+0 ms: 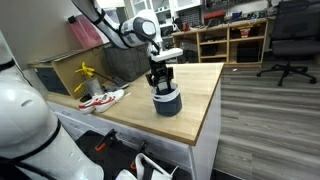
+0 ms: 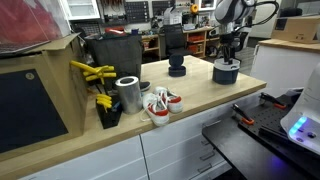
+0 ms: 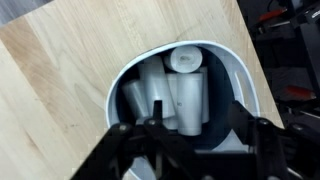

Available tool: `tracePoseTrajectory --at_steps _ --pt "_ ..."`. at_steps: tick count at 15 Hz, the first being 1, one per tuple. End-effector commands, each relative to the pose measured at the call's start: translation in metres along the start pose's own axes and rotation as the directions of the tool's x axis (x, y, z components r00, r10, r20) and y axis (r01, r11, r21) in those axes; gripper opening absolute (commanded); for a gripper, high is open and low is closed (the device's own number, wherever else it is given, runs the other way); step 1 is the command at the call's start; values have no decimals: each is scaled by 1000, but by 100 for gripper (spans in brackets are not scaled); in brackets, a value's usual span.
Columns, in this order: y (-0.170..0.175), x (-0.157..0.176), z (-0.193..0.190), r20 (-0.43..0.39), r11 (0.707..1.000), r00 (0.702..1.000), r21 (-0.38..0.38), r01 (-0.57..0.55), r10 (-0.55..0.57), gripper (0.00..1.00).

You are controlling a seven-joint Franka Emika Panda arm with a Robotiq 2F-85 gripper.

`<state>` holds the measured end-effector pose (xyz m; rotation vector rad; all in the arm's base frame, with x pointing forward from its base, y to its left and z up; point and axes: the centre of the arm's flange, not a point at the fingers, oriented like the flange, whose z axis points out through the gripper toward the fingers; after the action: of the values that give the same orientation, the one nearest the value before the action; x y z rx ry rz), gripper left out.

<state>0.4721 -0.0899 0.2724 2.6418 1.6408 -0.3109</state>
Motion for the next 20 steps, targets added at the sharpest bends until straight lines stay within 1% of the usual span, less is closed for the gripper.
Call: tracePoseTrajectory --at_steps 1,4,5,6,7,8,9,12,15,17,20 --pt "0 2 -2 22 1000 1000 18 -13 12 99" --pt "-2 3 0 9 1000 1000 5 2 -2 100" --pt "-2 4 0 7 1000 1000 3 6 -6 97" --pt "-2 5 0 7 1000 1000 3 6 -6 87" --pt "-3 6 0 5 1000 1000 4 8 -8 91" --pt "-3 6 0 4 1000 1000 4 9 -9 86" --pt "-3 7 0 2 1000 1000 3 11 -11 88" --pt "-3 11 2 0 1000 1000 -4 20 -20 82" --pt "-3 19 9 5 999 999 -16 38 -38 81" --pt "-1 24 15 9 999 999 -18 44 -44 78" --pt "1 31 28 18 998 998 -15 53 -53 77"
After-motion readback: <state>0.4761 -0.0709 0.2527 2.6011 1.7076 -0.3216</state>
